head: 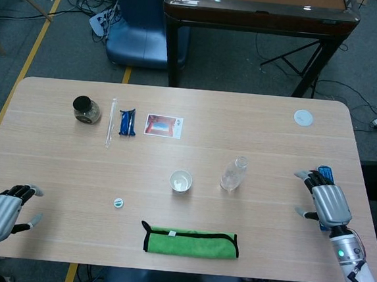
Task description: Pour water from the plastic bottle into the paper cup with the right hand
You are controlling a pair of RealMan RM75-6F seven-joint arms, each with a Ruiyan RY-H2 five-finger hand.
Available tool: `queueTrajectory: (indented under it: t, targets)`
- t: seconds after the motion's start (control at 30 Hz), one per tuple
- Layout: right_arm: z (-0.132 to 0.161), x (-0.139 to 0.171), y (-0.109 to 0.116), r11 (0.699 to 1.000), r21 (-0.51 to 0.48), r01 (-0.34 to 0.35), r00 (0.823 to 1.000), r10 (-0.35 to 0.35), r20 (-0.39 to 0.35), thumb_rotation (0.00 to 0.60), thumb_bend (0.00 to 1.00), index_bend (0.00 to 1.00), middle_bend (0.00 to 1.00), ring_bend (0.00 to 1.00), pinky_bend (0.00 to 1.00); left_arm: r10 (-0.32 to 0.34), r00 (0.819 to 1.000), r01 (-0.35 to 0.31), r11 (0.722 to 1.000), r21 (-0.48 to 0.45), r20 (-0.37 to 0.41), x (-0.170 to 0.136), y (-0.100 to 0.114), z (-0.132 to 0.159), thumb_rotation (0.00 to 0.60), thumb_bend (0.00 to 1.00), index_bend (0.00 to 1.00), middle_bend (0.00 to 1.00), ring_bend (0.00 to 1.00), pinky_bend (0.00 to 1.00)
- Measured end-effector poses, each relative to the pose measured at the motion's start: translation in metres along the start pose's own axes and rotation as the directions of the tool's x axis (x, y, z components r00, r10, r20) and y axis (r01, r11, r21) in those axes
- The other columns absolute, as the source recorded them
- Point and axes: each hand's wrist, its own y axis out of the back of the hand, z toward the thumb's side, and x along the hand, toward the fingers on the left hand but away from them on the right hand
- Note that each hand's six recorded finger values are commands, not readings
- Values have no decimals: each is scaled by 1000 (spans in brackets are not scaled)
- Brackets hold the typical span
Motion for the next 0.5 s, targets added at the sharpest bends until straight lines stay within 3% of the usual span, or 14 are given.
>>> queueTrajectory:
  t: [0.13,0.5]
  targets:
    - [-9,17,0,1000,-9,-2,1000,3,15,600,0,218,236,157,342,10,1000,-10,1000,0,13,1,-2,3,600,229,386,332,316,512]
    - [-8,54,16,996,45,71,997,-72,18,600,0,218,257,157,341,36,999,-35,999,-13,30,2,-4,4,600,229,403,332,316,525]
